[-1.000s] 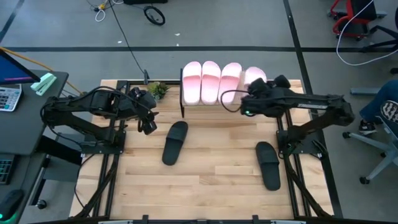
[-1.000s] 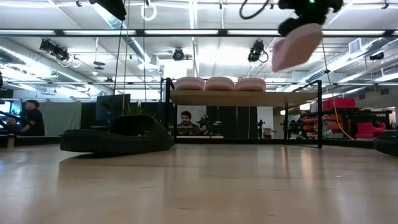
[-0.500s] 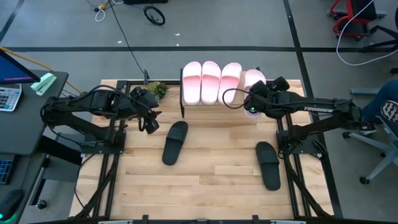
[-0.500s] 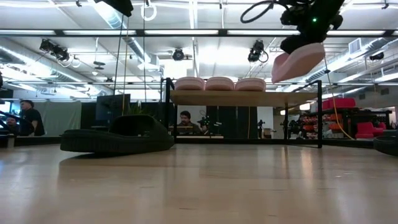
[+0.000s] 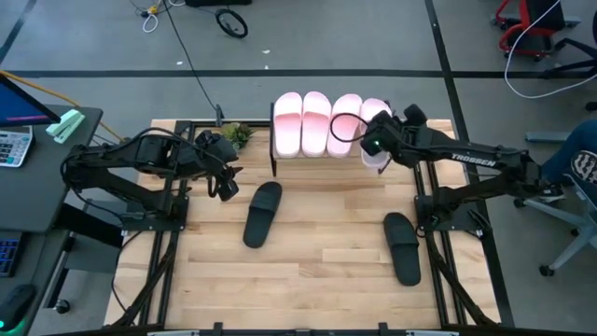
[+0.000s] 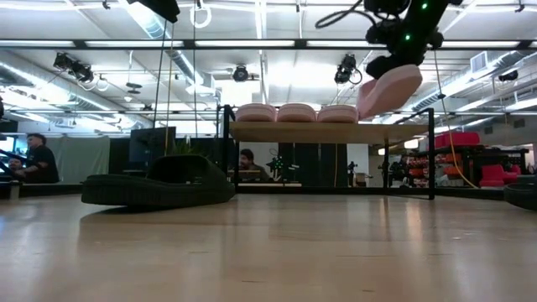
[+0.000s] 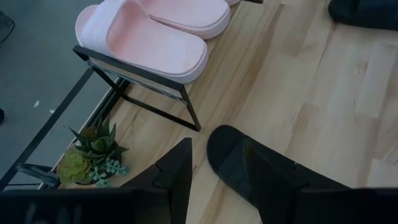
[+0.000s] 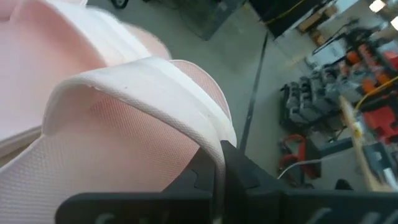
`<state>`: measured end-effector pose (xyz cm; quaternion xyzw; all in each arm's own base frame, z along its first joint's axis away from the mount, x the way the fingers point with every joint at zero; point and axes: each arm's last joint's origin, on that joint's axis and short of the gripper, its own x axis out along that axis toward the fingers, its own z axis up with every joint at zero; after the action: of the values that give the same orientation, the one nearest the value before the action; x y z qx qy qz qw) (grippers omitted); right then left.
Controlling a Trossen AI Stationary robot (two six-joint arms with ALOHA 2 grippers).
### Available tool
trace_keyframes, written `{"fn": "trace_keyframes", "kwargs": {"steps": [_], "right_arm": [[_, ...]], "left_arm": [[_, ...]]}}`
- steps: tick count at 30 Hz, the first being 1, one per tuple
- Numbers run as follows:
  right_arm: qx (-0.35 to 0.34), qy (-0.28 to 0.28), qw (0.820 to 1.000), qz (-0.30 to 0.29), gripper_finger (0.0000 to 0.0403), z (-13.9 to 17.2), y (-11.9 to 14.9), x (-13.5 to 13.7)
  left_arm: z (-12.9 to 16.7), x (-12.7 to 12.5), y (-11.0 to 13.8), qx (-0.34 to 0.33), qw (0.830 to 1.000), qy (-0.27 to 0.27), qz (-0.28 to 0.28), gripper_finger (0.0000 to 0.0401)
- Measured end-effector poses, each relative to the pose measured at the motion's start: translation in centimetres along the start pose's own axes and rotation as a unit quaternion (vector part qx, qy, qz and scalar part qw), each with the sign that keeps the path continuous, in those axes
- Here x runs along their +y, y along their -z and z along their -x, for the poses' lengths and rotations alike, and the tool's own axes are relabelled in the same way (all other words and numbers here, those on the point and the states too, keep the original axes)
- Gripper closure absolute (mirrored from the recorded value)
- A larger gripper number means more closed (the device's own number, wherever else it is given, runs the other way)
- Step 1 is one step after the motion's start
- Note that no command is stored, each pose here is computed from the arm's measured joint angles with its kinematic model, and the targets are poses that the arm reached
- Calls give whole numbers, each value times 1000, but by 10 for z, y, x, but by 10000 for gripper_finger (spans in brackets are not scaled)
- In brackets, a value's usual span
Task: Pick and place slides into the shelf
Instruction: Put the pink slide on the shelf
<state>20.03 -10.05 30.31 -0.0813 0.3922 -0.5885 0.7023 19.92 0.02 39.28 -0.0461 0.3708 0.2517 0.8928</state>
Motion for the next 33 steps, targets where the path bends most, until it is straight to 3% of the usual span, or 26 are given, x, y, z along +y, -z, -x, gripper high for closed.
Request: {"fn": "trace_keyframes", "kwargs": {"steps": [15,24,33], "right_arm": [[26,30,999,16,395,-52,-15,3],[51,-36,998,27,395,-70,-14,5],[57,-55,995,54,393,-73,-12,10]], "left_arm": [[0,0,0,0,999,0,-44,260],[0,0,0,0,999,0,-45,250],[0,0,0,0,999,0,-45,264]]}}
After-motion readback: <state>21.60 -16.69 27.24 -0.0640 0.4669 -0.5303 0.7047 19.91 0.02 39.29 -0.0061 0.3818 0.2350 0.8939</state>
